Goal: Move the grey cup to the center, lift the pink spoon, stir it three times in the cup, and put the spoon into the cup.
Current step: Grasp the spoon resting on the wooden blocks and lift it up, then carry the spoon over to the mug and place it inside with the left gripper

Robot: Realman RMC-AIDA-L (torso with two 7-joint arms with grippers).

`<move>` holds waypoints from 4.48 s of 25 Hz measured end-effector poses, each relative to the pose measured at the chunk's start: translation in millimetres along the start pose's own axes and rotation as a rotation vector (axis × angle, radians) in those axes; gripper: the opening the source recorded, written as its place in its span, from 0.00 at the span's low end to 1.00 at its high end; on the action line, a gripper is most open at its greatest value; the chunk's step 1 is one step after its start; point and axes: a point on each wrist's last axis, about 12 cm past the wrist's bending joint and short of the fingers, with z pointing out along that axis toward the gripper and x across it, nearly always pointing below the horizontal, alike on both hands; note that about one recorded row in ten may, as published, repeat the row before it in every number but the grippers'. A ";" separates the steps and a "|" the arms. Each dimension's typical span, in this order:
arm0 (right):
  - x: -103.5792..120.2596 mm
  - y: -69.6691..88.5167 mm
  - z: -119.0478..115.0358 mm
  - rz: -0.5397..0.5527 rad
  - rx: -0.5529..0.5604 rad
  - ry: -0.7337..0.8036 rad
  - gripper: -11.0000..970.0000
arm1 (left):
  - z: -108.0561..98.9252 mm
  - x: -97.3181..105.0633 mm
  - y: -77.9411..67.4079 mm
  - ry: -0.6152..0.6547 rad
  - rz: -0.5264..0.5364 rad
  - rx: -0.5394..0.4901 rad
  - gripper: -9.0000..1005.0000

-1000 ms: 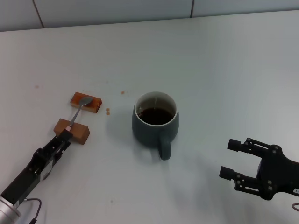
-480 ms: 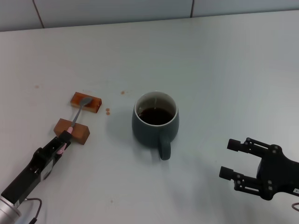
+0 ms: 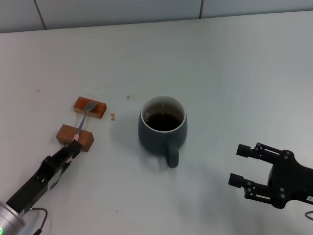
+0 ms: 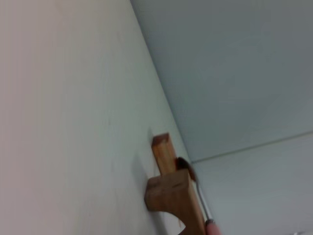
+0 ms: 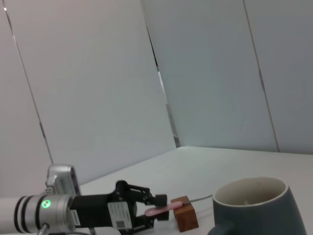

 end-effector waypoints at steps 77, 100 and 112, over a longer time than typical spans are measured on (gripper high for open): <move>-6.5 -6.1 5.9 -0.004 -0.001 -0.019 0.77 | 137.0 -36.2 -294.1 1.256 2.439 0.109 0.14; -6.4 -6.1 8.8 -0.002 -0.011 -0.016 0.77 | 146.2 -6.3 -283.2 1.236 2.614 0.071 0.14; -5.5 -5.8 8.2 -0.001 -0.011 -0.009 0.77 | 140.4 8.0 -278.0 1.301 2.607 0.141 0.14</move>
